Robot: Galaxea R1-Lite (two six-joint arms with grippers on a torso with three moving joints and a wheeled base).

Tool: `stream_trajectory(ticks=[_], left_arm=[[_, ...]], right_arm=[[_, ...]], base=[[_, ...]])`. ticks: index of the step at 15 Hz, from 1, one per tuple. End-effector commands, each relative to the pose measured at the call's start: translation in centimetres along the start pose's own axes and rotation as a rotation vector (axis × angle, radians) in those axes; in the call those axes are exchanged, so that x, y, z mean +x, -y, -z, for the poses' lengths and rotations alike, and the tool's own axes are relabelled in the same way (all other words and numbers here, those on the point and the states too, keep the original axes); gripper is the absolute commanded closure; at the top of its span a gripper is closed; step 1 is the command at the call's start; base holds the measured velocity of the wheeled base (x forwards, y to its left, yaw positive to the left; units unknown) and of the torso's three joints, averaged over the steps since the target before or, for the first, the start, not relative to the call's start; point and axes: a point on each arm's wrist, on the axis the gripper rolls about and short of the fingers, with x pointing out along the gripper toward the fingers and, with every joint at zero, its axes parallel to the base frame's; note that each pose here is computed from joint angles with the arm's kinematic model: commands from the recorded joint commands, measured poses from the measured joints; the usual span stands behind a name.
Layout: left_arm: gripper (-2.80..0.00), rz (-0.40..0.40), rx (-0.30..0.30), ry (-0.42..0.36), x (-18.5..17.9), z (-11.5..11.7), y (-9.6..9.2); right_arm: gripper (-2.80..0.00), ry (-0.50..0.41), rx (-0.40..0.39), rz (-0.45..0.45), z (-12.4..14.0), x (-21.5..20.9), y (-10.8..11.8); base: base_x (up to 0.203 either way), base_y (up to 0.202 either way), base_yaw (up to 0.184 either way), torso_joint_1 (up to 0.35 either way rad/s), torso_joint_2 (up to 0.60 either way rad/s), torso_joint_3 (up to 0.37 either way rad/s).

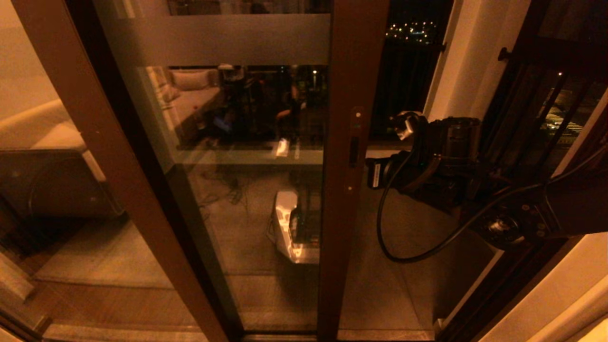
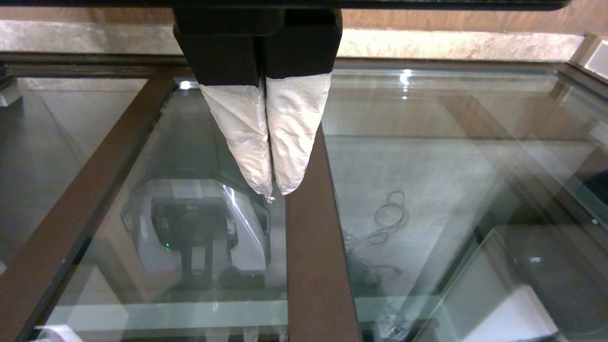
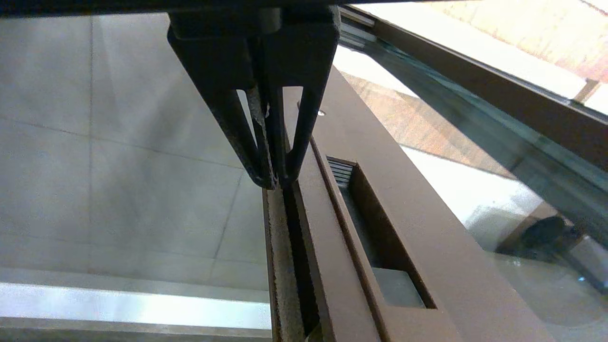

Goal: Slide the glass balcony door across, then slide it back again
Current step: Open the slid door

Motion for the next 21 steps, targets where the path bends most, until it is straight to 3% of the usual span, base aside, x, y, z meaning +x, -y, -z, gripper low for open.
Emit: stream_trajectory(ticks=[1, 5, 9, 13, 17, 21], left_arm=[[0.0, -0.001, 0.0, -0.001, 0.0, 0.0, 0.0], [0.0, -0.001, 0.0, -0.001, 0.0, 0.0, 0.0], [0.0, -0.001, -0.001, -0.001, 0.0, 0.0, 0.0], [0.0, -0.001, 0.0, -0.001, 0.0, 0.0, 0.0], [0.0, -0.001, 0.0, -0.001, 0.0, 0.0, 0.0], [0.0, -0.001, 0.0, -0.001, 0.0, 0.0, 0.0]], right_arm=[[0.0, -0.009, 0.01, -0.009, 0.4, 0.2, -0.5], [0.0, -0.018, 0.03, -0.053, 0.9, 0.9, -2.3], [0.0, -0.015, 0.047, -0.062, 0.9, 1.2, -2.7], [0.0, -0.015, 0.046, -0.007, 0.9, 0.5, -2.3], [0.0, 0.017, 0.049, -0.011, -0.9, -3.9, -2.0], [0.0, 0.066, 0.054, -0.032, -3.8, -12.2, -1.7]], base=[[0.0, 0.0, 0.0, 0.0, 0.0, 0.0], [0.0, 0.0, 0.0, 0.0, 0.0, 0.0], [0.0, 0.0, 0.0, 0.0, 0.0, 0.0], [0.0, 0.0, 0.0, 0.0, 0.0, 0.0], [0.0, 0.0, 0.0, 0.0, 0.0, 0.0], [0.0, 0.0, 0.0, 0.0, 0.0, 0.0]])
